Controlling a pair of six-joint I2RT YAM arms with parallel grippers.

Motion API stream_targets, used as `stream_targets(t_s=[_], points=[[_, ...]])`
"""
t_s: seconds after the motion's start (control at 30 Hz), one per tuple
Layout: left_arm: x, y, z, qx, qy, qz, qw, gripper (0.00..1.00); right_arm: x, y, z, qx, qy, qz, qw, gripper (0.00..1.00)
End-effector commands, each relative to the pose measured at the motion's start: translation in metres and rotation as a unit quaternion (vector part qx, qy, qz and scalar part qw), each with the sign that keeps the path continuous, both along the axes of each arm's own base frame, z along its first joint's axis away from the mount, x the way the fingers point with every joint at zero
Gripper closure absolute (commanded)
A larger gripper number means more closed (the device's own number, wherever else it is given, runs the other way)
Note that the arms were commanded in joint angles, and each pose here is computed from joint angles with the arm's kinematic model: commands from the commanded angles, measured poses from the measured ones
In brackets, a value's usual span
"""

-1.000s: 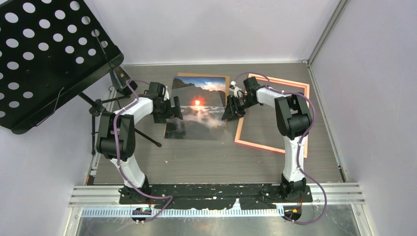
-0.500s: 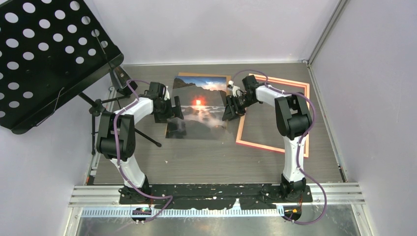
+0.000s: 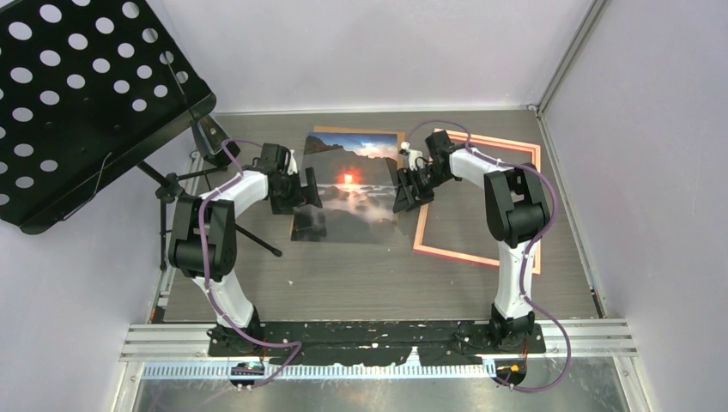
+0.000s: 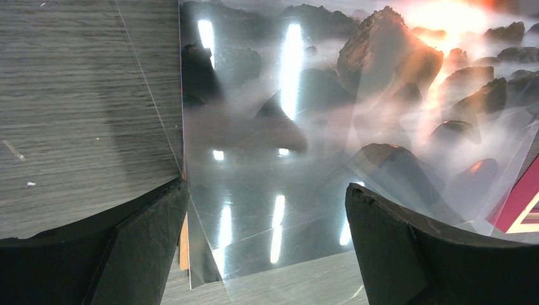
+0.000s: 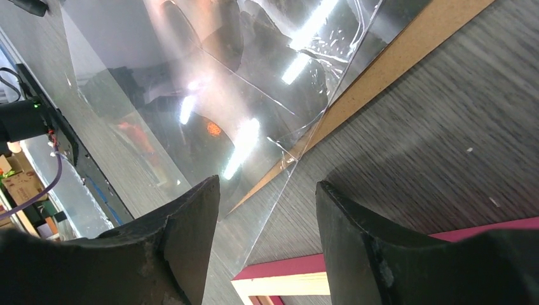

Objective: Put the photo into the frame

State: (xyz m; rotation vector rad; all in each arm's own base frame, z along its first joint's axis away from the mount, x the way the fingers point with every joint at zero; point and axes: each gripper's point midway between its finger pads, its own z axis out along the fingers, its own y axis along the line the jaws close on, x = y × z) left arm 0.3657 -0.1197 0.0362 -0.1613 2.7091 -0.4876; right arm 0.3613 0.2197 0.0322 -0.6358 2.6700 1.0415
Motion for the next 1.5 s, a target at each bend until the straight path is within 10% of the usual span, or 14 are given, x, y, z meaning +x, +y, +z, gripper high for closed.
stream_targets(t_s=[0.0,1.47], points=[[-0.034,-0.008,-0.031,-0.011,0.071,-0.006,0.997,0.01,-0.020,-0.007,-0.020,-0.010,0.043,0.005,0.999,0.37],[-0.037,-0.015,-0.033,-0.037,0.073,-0.002,0.997,0.01,-0.039,0.019,0.052,0.221,0.061,0.047,0.972,0.52]])
